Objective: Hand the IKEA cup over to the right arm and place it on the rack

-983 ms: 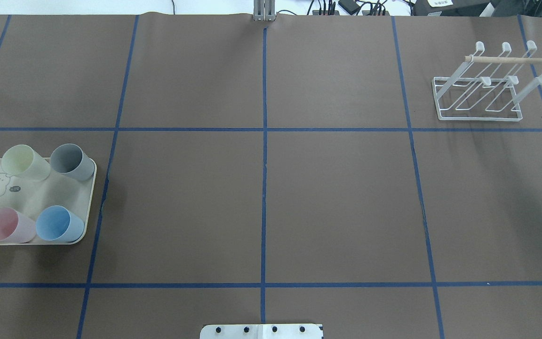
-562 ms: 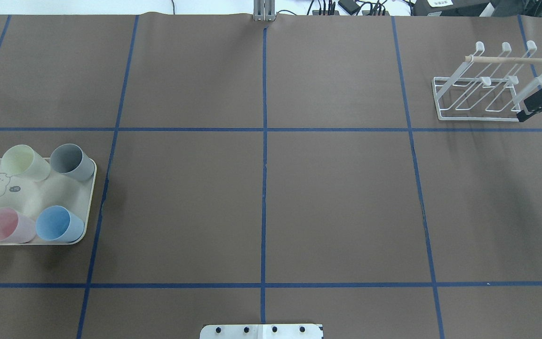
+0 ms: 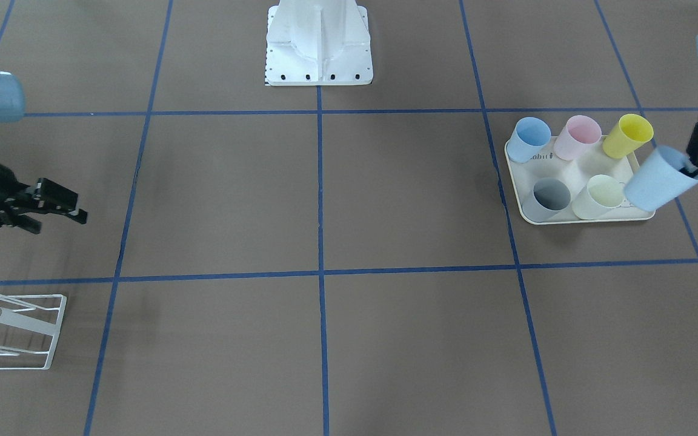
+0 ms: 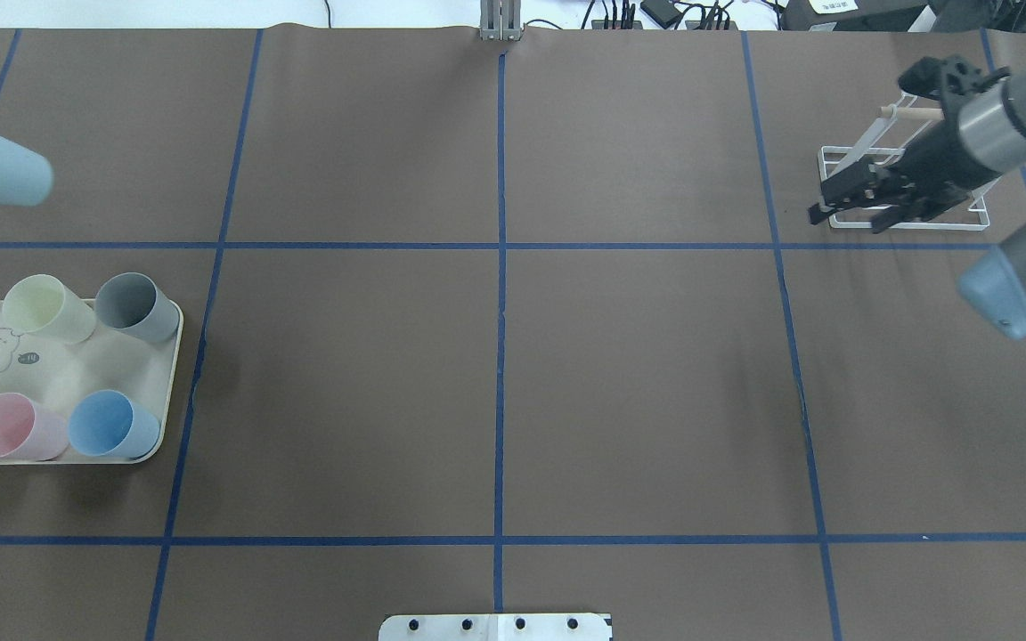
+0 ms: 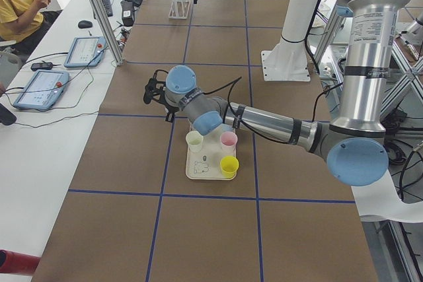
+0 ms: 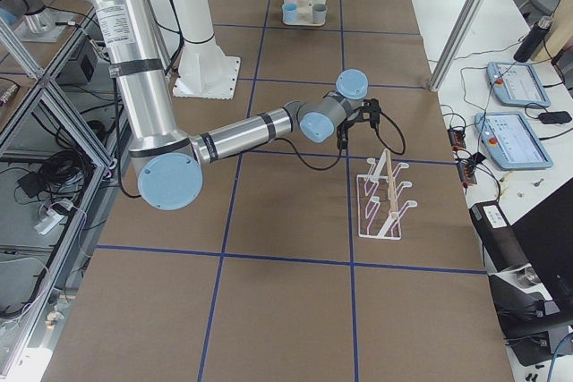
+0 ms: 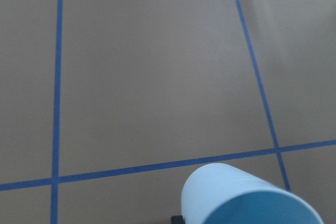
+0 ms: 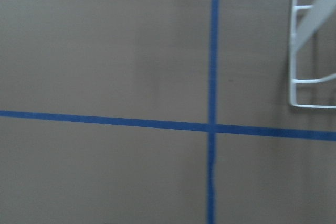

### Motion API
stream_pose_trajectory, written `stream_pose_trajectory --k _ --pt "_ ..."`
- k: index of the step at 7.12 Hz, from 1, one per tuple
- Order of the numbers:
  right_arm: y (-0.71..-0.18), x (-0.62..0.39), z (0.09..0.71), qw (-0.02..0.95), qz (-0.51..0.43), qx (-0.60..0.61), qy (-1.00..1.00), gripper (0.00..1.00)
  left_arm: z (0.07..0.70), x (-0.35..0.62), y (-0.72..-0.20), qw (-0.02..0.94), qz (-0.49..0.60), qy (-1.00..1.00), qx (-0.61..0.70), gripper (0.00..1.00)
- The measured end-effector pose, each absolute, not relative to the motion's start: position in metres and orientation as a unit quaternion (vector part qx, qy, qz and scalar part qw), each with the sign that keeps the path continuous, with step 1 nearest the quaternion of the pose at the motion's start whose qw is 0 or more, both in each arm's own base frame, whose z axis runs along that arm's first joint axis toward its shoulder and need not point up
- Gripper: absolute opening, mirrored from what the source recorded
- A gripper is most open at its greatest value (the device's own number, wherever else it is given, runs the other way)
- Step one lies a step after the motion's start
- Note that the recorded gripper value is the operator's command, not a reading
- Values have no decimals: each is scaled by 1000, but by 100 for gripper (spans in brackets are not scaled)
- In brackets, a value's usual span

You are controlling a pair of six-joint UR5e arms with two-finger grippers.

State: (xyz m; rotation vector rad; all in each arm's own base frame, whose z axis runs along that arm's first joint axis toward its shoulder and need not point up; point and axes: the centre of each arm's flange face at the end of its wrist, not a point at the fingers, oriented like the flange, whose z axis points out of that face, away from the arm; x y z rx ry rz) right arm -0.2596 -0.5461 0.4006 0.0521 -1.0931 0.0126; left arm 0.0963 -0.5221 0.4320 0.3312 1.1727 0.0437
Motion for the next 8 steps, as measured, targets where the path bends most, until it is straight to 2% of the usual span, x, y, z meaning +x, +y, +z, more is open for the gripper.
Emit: stream_pose_trajectory --k 4,6,8 --pt "-485 -465 209 819 4 116 -562 100 292 279 -533 785 41 614 71 0" --pt "-462 -494 159 788 105 100 -598 100 268 307 -534 781 32 621 60 0" --pt "-458 -494 148 695 285 -8 -660 100 250 312 -535 775 18 630 53 0"
